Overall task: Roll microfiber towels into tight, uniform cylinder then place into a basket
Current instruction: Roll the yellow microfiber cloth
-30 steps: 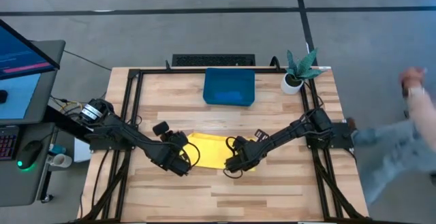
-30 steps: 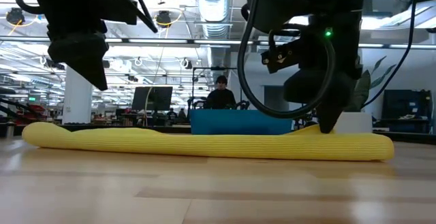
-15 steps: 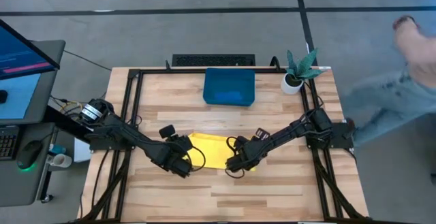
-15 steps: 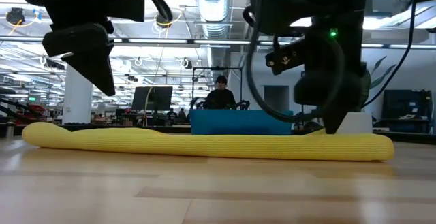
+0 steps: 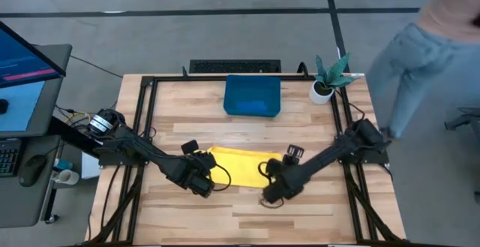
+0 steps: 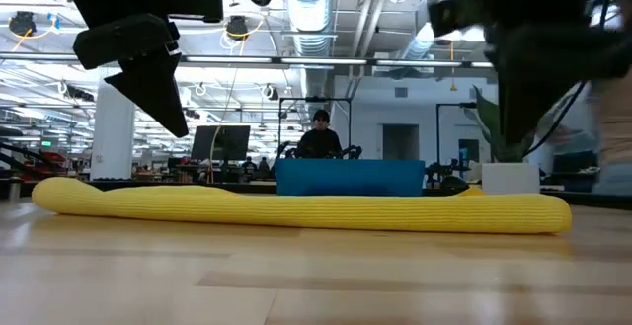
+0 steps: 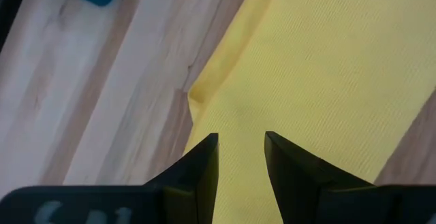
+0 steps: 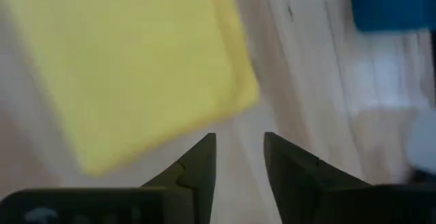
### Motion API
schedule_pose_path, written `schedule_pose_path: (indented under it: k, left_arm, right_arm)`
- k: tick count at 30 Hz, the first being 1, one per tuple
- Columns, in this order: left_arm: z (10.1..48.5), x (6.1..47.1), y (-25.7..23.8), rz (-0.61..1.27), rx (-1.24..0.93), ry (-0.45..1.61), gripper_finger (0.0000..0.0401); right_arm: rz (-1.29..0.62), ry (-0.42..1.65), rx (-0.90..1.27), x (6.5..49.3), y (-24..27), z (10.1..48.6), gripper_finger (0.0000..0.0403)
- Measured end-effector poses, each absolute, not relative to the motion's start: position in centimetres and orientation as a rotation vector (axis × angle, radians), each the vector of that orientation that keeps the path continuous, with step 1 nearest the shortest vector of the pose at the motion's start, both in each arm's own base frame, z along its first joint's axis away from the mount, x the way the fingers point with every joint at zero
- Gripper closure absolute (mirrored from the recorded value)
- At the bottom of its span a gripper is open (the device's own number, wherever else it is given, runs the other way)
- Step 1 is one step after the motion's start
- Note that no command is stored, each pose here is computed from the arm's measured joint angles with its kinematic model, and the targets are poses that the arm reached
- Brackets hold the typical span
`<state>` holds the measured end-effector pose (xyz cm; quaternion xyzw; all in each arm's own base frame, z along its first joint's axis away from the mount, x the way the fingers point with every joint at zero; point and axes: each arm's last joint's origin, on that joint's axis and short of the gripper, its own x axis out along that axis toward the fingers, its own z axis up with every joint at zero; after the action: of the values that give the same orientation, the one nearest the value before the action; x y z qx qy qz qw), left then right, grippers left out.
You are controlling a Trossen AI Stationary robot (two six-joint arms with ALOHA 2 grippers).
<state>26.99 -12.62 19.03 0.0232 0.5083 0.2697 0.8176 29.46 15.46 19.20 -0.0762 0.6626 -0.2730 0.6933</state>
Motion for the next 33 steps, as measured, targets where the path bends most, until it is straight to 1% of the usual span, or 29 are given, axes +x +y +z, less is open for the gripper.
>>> schedule_pose_path:
  k: [4, 7, 12, 16, 20, 23, 28, 33]
  left_arm:
    - [18.9, 27.1, -12.7, 0.569, 0.041, 1.083, 0.0288]
    - [18.4, 27.3, -12.8, 0.557, 0.049, 1.107, 0.0288]
    - [15.8, 27.9, -12.6, 0.519, 0.065, 1.151, 0.0288]
    - [14.4, 27.9, -11.9, 0.508, 0.041, 1.132, 0.0288]
    - [13.4, 27.8, -11.1, 0.469, -0.015, 1.166, 0.0288]
    - [12.5, 27.4, -10.9, 0.437, -0.080, 1.161, 0.0288]
    - [11.7, 26.9, -11.1, 0.450, -0.148, 1.137, 0.0288]
    - [11.8, 26.8, -11.7, 0.433, -0.183, 1.131, 0.0288]
  right_arm:
    - [-0.550, 1.314, -0.173, 29.2, 17.8, 19.6, 0.0268]
    - [-0.455, 1.255, -0.185, 29.5, 19.2, 19.3, 0.0281]
    - [-0.350, 1.169, -0.228, 30.4, 20.0, 19.3, 0.0298]
    - [-0.328, 1.169, -0.258, 31.1, 19.4, 19.3, 0.0308]
    - [-0.346, 1.168, -0.207, 32.1, 18.2, 19.1, 0.0317]
    - [-0.340, 1.184, -0.206, 32.5, 17.3, 18.0, 0.0325]
    - [-0.234, 1.254, -0.143, 32.0, 16.9, 15.6, 0.0336]
    - [-0.226, 1.295, -0.118, 31.2, 16.4, 14.1, 0.0339]
